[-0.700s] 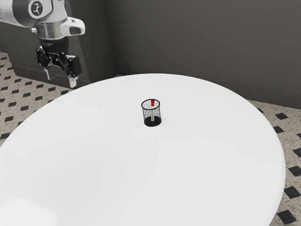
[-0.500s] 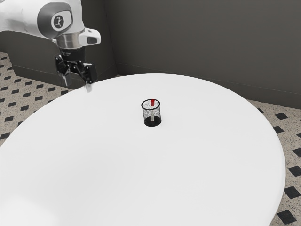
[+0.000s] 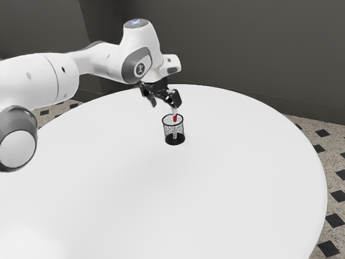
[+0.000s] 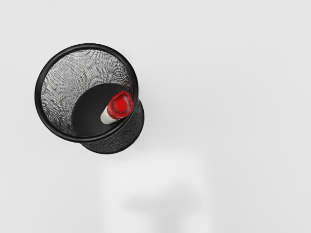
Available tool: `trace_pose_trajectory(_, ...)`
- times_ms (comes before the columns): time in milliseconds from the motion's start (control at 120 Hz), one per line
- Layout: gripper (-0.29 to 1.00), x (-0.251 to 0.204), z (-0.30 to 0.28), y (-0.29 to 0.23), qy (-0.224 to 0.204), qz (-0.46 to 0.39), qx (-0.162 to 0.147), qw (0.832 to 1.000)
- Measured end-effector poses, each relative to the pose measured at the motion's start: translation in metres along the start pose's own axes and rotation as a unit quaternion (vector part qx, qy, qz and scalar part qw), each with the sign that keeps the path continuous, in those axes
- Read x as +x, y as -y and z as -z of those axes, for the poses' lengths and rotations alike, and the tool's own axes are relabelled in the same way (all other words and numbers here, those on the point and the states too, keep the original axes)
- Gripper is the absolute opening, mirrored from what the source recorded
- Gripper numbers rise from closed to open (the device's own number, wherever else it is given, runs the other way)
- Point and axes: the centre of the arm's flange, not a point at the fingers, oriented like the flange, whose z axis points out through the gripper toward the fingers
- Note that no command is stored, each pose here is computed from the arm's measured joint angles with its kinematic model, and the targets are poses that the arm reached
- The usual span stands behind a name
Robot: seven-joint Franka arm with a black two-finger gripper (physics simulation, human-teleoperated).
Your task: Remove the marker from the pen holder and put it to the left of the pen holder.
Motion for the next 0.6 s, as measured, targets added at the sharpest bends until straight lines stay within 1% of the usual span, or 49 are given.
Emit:
trace_pose_trajectory(125, 0.70, 0.007, -0.045, 0.003, -0.003, 0.001, 0.001, 1.000)
trace_pose_trajectory(300, 0.70, 0.017, -0.077, 0.009, -0.021, 0.000, 0.004, 1.000)
trace_pose_trajectory(417, 0.70, 0.019, -0.088, 0.012, -0.033, -0.001, 0.005, 0.999)
trace_pose_trajectory(600, 0.70, 0.026, -0.095, 0.020, -0.064, -0.001, 0.007, 0.998)
